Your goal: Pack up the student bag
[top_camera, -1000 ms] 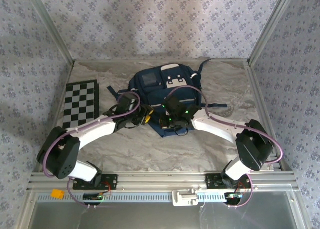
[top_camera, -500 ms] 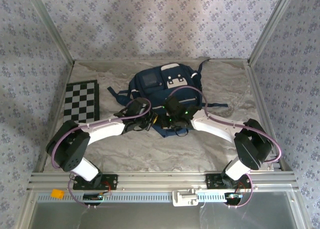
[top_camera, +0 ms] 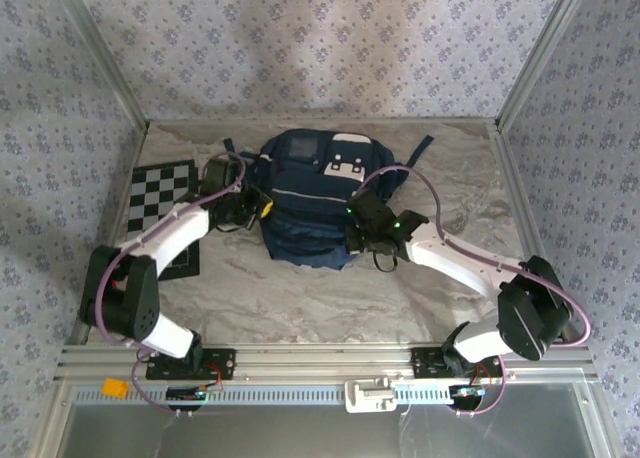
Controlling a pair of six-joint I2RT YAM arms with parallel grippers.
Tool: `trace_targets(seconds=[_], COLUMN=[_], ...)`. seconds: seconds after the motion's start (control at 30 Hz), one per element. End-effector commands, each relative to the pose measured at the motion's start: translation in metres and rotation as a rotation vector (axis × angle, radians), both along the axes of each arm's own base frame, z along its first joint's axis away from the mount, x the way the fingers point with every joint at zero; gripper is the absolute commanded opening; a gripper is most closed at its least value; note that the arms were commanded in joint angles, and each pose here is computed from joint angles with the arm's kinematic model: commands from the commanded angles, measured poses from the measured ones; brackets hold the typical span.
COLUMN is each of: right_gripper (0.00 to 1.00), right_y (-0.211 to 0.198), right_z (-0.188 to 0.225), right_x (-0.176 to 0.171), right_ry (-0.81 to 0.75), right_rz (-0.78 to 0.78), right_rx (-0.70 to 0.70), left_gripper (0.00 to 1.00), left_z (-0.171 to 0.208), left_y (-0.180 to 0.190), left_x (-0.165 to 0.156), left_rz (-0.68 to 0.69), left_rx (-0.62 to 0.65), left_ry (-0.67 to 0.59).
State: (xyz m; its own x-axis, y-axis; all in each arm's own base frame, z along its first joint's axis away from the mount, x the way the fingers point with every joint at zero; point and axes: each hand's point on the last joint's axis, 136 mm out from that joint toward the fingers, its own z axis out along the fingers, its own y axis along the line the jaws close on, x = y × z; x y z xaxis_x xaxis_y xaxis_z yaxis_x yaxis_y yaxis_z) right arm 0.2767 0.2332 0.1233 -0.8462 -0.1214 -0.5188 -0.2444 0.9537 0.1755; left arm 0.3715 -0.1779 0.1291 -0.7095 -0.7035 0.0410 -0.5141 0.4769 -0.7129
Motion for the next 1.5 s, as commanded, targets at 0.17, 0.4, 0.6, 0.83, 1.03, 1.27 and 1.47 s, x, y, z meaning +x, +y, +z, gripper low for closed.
trace_targets(seconds=[0.17, 0.4, 0.6, 0.83, 1.03, 1.27, 1.47], right_gripper=[0.0, 0.0, 0.0, 0.0, 0.0, 0.0, 0.0], right_y=[0.105, 0.1, 0.094, 0.095, 0.099, 0.102, 0.064], right_z=[0.035, 0.026, 0.012, 0.005, 0.004, 0.001, -0.009], right_x=[-0.005, -0.004, -0.008, -0.007, -0.008, -0.008, -0.008], right_ry=[-0.007, -0.013, 0.005, 0.015, 0.01, 0.009, 0.041], right_rz=[0.179, 0.154, 0.147, 0.141, 0.16, 0.172, 0.083], right_rx=[0.164, 0.156, 0.139, 0.13, 0.132, 0.122, -0.004], left_gripper=[0.12, 0.48, 0.49, 0.44, 0.43, 0.27, 0.0], left_z=[0.046, 0.054, 0.026, -0.009, -0.017, -0.006, 0.017], left_y=[-0.004, -0.01, -0.057, -0.067, -0.07, -0.092, -0.073], left_x=[0.061, 0.0, -0.052, -0.067, -0.057, -0.041, -0.035], left_rz=[-0.224, -0.133, -0.055, 0.047, 0.091, 0.081, 0.033], left_rx=[0.094, -0.042, -0.116, -0.096, -0.093, -0.091, 0.021], left_ry=[-0.235, -0.199, -0.059, 0.046, 0.055, 0.026, -0.055])
